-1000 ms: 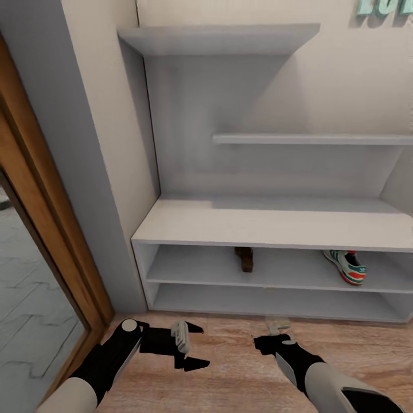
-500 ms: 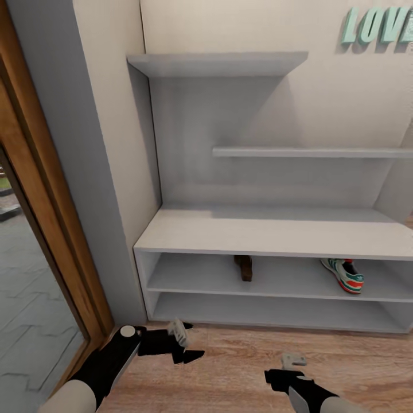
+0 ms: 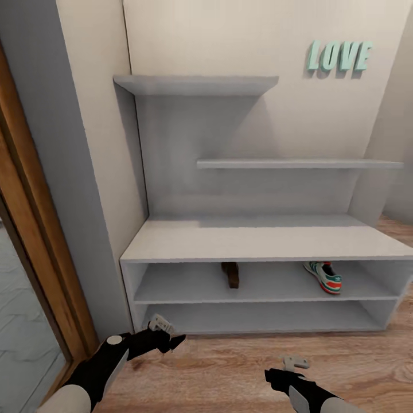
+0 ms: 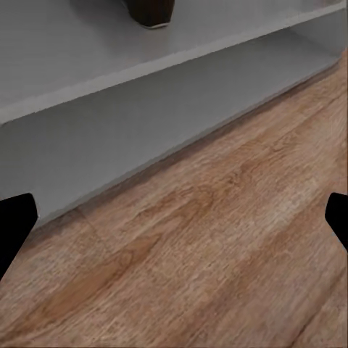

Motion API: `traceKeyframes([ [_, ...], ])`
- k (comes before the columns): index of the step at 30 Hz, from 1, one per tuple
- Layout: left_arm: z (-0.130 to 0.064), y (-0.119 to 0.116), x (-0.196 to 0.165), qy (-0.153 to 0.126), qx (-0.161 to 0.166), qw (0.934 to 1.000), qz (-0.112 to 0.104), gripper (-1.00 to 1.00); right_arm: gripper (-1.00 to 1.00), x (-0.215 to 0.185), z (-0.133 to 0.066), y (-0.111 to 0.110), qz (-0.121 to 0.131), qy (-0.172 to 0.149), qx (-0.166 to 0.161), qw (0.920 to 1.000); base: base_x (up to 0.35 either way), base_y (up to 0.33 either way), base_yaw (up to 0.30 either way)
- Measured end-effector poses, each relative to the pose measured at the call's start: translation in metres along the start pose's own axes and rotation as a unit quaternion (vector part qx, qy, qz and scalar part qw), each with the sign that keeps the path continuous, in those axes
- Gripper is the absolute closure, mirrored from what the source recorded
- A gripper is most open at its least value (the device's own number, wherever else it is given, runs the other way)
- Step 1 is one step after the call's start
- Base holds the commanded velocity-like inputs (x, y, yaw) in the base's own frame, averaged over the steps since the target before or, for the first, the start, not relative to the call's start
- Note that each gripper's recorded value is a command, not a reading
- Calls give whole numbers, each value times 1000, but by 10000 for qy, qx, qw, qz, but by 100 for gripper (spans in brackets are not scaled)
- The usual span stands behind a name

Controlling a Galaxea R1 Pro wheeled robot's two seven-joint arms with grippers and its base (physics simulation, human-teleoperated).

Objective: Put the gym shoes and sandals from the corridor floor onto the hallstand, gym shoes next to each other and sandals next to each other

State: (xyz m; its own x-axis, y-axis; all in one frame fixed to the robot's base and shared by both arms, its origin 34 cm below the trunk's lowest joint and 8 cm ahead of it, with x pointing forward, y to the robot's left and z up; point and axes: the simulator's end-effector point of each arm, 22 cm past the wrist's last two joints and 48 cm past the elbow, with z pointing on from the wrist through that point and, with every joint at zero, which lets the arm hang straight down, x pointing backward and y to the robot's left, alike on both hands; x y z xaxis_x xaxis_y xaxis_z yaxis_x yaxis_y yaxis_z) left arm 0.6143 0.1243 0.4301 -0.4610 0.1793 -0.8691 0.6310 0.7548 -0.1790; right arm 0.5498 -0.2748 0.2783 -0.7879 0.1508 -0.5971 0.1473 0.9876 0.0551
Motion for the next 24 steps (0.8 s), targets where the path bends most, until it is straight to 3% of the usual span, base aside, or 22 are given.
traceKeyframes([
  [1,-4,10,0,-57,-156,9998,-135,-100,-100,-2,-1,0,6,-21,-3,10000,0,0,-296],
  [3,-7,14,-4,-111,-234,9995,-178,-100,-100,-6,-3,1,10,-63,-11,10000,0,0,-298],
  [12,-15,18,-23,-165,-364,9990,-199,-100,-100,-24,-16,4,15,-134,-25,9999,0,0,-299],
  [18,-18,15,-6,95,-358,9985,-411,-100,-100,-36,-25,5,16,-146,-25,9999,0,0,-300],
  [24,-23,19,-1,169,-510,9974,-473,-100,-100,-48,-35,6,16,-159,-25,9999,0,0,-300],
])
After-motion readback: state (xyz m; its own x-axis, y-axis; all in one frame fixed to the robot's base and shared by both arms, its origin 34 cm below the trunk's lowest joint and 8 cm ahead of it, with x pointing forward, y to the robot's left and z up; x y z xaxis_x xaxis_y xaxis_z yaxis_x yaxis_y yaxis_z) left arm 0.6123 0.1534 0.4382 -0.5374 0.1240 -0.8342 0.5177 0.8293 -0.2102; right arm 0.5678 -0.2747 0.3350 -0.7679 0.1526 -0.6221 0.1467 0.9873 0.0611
